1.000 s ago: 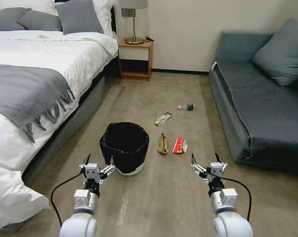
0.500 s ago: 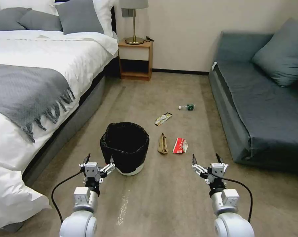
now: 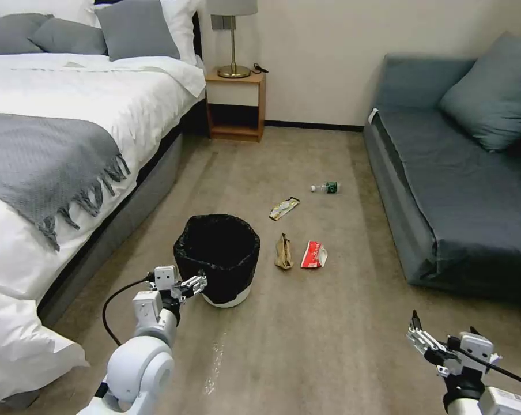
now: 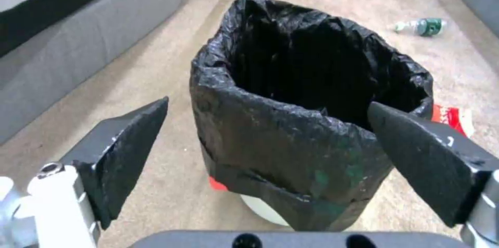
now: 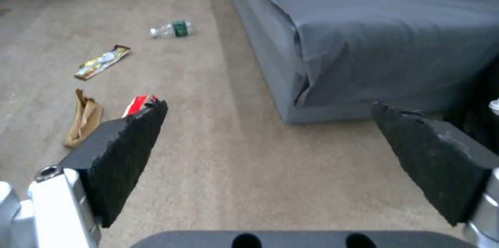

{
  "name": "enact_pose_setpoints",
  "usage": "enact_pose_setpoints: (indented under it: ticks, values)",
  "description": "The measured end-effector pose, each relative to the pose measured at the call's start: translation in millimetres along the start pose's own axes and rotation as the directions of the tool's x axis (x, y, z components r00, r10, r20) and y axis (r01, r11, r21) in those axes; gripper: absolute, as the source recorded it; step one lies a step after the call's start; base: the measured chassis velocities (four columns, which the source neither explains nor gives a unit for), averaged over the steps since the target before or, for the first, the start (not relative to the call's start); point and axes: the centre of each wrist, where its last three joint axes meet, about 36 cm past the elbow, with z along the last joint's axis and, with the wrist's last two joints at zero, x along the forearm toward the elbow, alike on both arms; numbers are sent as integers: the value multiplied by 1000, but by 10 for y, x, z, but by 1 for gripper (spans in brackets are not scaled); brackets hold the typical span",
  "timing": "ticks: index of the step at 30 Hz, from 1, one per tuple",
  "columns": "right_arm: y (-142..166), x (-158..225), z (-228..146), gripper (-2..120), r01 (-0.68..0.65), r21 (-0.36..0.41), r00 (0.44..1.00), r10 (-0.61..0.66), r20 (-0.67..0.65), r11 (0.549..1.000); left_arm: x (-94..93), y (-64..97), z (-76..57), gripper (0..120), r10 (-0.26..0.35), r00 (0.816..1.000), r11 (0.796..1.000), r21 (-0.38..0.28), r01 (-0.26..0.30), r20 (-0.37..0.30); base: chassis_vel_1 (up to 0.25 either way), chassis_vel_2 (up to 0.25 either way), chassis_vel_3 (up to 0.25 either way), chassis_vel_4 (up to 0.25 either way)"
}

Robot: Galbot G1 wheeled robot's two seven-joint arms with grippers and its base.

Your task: Pick up the trash bin, then pick up the garbage on the floor and place it into the trash bin.

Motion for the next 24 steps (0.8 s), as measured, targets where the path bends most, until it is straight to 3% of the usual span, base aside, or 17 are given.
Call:
enact_pose_setpoints:
  ticks: [12, 16, 19, 24]
  values:
    - [6, -33, 107, 100, 20, 17, 1000, -21, 18, 1000, -40, 125, -89, 98, -34, 998, 999, -2, 34, 45, 0, 0, 0, 0]
    - [6, -34, 108, 100, 21, 18, 1000, -21, 19, 1000, -90, 219, -212, 98, -50, 996, 999, 13, 50, 70, 0, 0, 0, 0]
    - [6, -38, 114, 100, 21, 18, 1000, -21, 18, 1000, -185, 345, -375, 98, -68, 993, 998, 12, 67, 95, 0, 0, 0, 0]
    - [6, -40, 117, 100, 21, 18, 1000, -21, 17, 1000, -243, 400, -460, 98, -79, 991, 997, 8, 78, 109, 0, 0, 0, 0]
